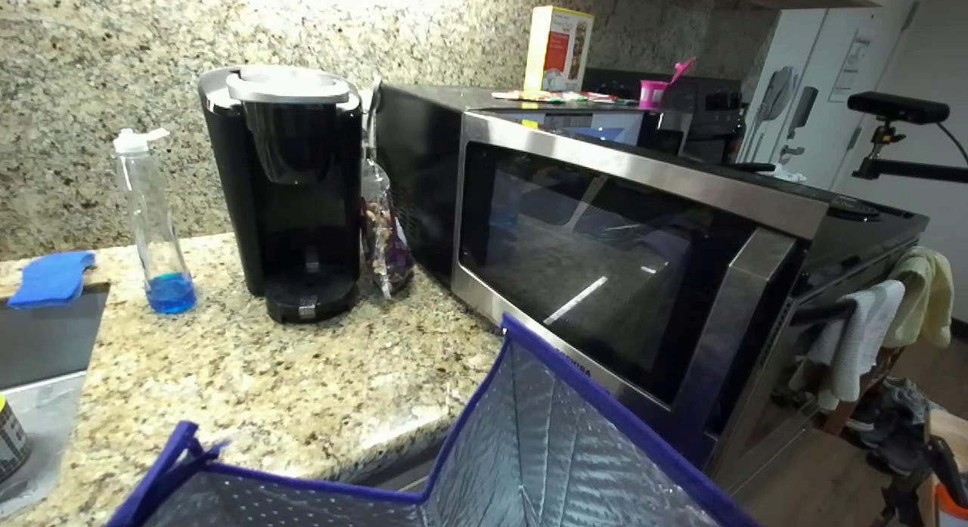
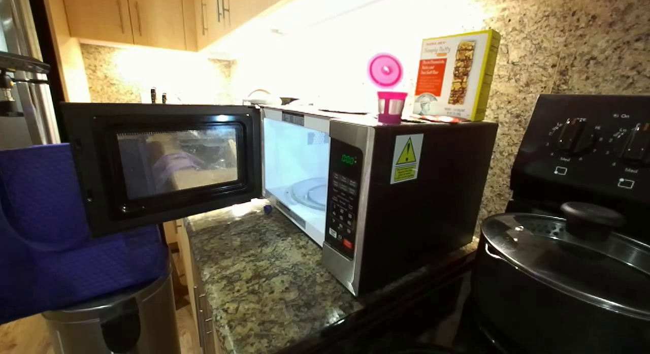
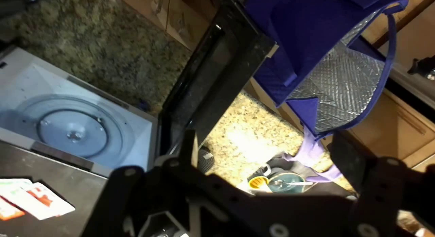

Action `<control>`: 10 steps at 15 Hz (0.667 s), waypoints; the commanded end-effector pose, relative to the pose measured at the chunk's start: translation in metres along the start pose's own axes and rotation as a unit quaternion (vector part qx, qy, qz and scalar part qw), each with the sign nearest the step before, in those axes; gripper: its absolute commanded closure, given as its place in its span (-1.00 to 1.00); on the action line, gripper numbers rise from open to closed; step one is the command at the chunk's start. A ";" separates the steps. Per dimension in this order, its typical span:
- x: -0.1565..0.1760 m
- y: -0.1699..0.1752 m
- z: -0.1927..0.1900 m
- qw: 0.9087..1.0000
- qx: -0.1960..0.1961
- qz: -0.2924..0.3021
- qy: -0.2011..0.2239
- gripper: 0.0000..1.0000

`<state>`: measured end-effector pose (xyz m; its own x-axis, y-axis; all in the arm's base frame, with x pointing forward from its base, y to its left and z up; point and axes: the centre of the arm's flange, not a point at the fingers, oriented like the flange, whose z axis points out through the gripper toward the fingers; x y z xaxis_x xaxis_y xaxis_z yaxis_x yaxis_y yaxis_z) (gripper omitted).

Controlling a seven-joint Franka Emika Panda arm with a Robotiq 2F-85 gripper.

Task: Pick up the Coca-Cola bottle from the countertop and put it inside the blue bag

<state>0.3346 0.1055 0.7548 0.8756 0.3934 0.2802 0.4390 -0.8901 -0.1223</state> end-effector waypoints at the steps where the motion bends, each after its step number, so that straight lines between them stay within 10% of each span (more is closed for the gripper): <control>1: -0.006 0.028 0.028 0.995 -0.020 0.084 -0.049 -1.00; 10: -0.001 0.111 0.122 0.967 0.003 0.199 -0.160 -1.00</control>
<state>0.3938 0.0466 0.6515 0.9929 0.1128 -0.0374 0.1068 -0.9851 -0.1352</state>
